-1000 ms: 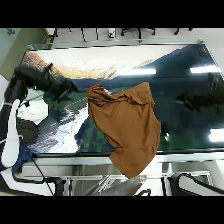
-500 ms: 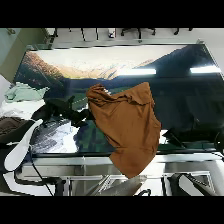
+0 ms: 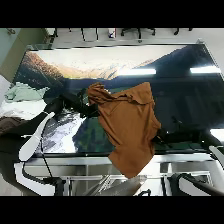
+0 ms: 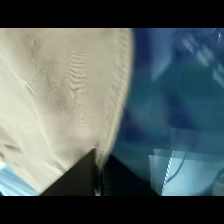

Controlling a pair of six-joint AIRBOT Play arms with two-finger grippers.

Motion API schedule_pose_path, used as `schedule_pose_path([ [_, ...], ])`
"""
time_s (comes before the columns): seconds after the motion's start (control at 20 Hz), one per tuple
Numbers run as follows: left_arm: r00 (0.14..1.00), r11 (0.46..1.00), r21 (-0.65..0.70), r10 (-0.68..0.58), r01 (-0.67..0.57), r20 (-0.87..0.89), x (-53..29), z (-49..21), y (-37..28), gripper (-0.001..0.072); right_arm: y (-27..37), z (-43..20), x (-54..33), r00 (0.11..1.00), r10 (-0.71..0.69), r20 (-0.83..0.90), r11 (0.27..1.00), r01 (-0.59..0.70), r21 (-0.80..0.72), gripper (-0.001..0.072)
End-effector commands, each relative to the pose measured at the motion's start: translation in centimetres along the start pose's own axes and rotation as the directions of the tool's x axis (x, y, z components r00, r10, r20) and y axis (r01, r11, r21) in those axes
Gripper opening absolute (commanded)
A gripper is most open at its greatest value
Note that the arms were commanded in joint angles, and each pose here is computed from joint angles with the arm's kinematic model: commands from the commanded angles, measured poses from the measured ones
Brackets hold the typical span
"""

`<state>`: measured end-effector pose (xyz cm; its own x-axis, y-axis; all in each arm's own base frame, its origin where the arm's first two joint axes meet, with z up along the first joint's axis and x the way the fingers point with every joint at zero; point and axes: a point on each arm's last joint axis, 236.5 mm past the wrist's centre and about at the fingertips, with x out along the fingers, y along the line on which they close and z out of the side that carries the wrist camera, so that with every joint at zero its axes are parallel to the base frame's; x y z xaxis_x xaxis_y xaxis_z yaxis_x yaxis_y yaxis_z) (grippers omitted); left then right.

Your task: Fold the shirts.

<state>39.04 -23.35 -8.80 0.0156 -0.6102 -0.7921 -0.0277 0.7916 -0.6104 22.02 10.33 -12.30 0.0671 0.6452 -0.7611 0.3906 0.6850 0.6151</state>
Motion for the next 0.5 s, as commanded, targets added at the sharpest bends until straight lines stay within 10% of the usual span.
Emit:
schedule_pose_path([
  [0.0,0.997,0.997,0.077,-0.036,0.031,0.061,-3.1,1.3,-3.4,0.0017,4.4,0.3,0.3,0.999,0.047,-0.011,0.988,-0.049,-0.144,0.0017],
  [0.2,0.917,0.944,0.328,-0.168,0.044,0.361,-17.5,3.2,-14.1,0.0016,18.8,5.7,-16.1,0.894,0.270,0.356,0.870,-0.068,-0.488,0.0016],
  [0.45,0.511,0.723,0.682,-0.548,-0.108,0.662,-45.6,-9.7,-30.8,0.0015,36.0,-6.6,-45.9,0.369,0.599,0.710,0.567,0.431,-0.702,0.0016],
])
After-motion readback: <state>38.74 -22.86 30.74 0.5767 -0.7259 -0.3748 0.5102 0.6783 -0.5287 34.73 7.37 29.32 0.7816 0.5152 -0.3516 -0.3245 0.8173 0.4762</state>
